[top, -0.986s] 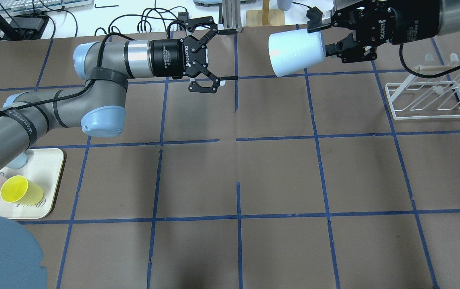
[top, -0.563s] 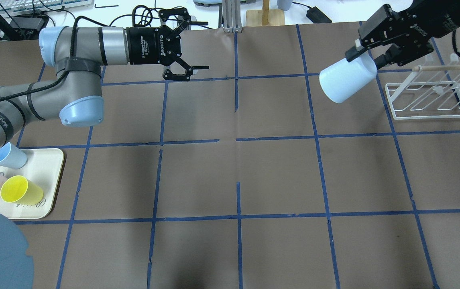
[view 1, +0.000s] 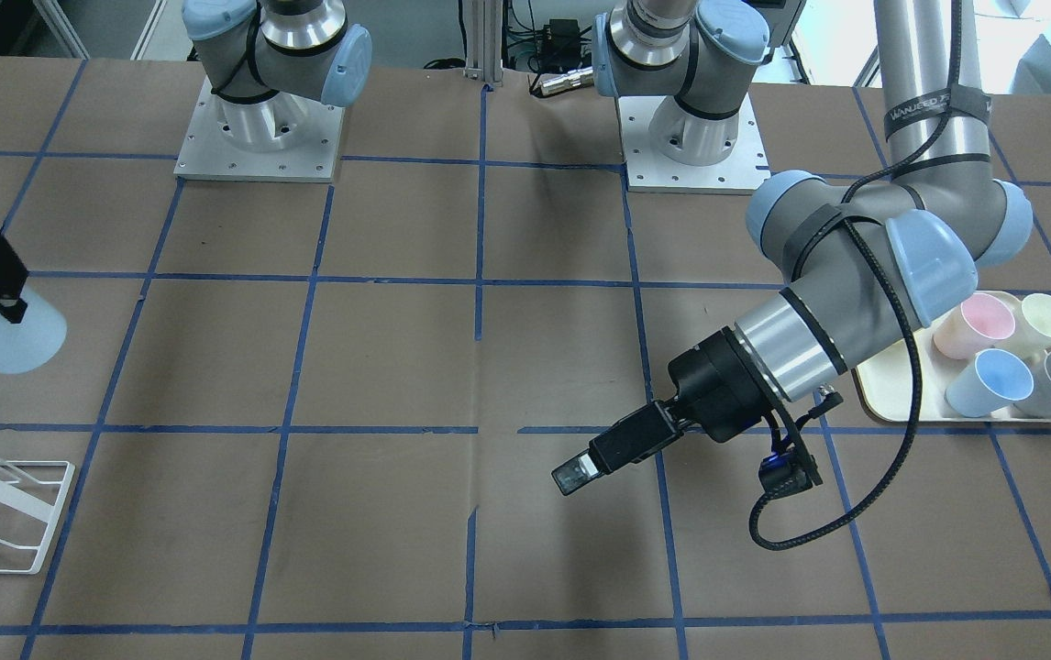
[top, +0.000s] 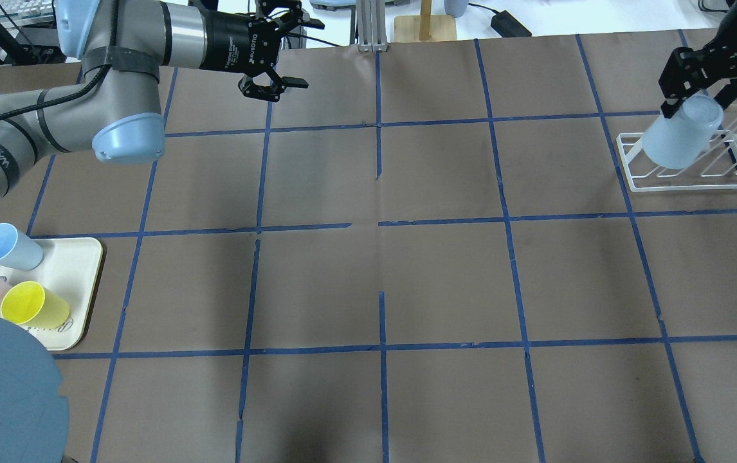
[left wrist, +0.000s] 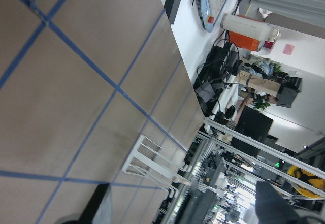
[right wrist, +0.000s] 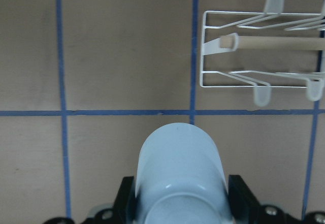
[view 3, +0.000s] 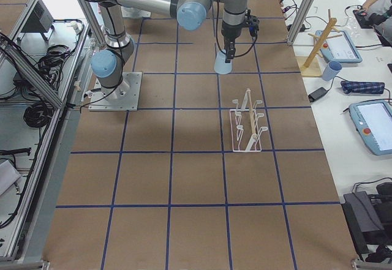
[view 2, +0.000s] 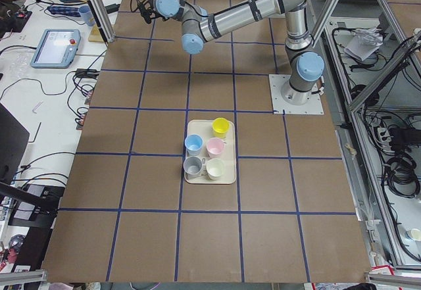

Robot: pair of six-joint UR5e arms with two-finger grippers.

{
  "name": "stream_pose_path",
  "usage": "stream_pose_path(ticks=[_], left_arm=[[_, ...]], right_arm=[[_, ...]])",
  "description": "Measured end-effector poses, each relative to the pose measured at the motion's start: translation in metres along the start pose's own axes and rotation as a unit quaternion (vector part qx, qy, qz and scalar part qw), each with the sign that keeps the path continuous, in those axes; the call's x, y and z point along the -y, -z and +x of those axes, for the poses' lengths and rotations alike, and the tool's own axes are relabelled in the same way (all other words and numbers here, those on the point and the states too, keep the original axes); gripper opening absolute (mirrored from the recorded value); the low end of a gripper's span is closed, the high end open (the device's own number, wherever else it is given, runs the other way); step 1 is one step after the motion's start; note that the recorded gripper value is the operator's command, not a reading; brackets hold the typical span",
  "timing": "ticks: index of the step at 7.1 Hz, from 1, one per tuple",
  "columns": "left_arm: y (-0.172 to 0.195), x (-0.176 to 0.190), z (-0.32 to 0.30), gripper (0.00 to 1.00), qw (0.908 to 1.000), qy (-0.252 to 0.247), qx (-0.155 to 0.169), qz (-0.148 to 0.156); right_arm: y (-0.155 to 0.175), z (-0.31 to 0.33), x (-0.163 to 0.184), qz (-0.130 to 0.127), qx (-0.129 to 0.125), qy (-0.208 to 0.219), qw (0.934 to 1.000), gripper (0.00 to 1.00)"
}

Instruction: Transfer IKEA cup to right arm and place on rack

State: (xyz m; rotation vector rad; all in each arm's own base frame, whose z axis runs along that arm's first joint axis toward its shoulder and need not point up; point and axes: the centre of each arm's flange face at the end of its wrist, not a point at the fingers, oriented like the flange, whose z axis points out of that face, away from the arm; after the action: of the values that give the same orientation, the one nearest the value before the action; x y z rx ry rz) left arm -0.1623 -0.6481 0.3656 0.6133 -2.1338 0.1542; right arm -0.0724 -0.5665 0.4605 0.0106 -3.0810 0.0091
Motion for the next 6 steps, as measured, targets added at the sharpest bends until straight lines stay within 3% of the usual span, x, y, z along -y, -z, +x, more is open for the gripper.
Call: stream_pose_path(ticks=[1,2,3,4,5,6], left_arm=[[-0.003,-0.003,-0.004,1.0,0.9967,-0.05,0.063,0.008],[-0.001,-0.007,-0.006,1.0,0.986,-0.095,0.137,0.003],[0.009,-0.012,-0.007,1.0,0.9682,-0.136,0.21,-0.011],[0.026,-0.019,-0.009,1.0,0.9425,-0.176,0.283,-0.028],[0.047,-0.029,-0.01,1.0,0.9175,-0.196,0.343,-0.048],[0.067,-0.041,-0.008,1.0,0.9009,-0.203,0.378,-0.062]], right_arm=[[-0.016,0.031,0.009,0.0,-0.012,-0.004,0.9999,0.0],[-0.03,0.056,0.016,0.001,-0.015,-0.006,0.9999,0.0],[-0.042,0.073,0.021,0.001,-0.015,-0.007,0.9999,0.0],[-0.053,0.08,0.027,0.0,-0.013,-0.004,0.9999,0.0],[-0.064,0.084,0.031,-0.002,-0.01,-0.002,0.9999,0.0],[-0.073,0.085,0.037,-0.001,-0.004,-0.001,1.0,0.0]])
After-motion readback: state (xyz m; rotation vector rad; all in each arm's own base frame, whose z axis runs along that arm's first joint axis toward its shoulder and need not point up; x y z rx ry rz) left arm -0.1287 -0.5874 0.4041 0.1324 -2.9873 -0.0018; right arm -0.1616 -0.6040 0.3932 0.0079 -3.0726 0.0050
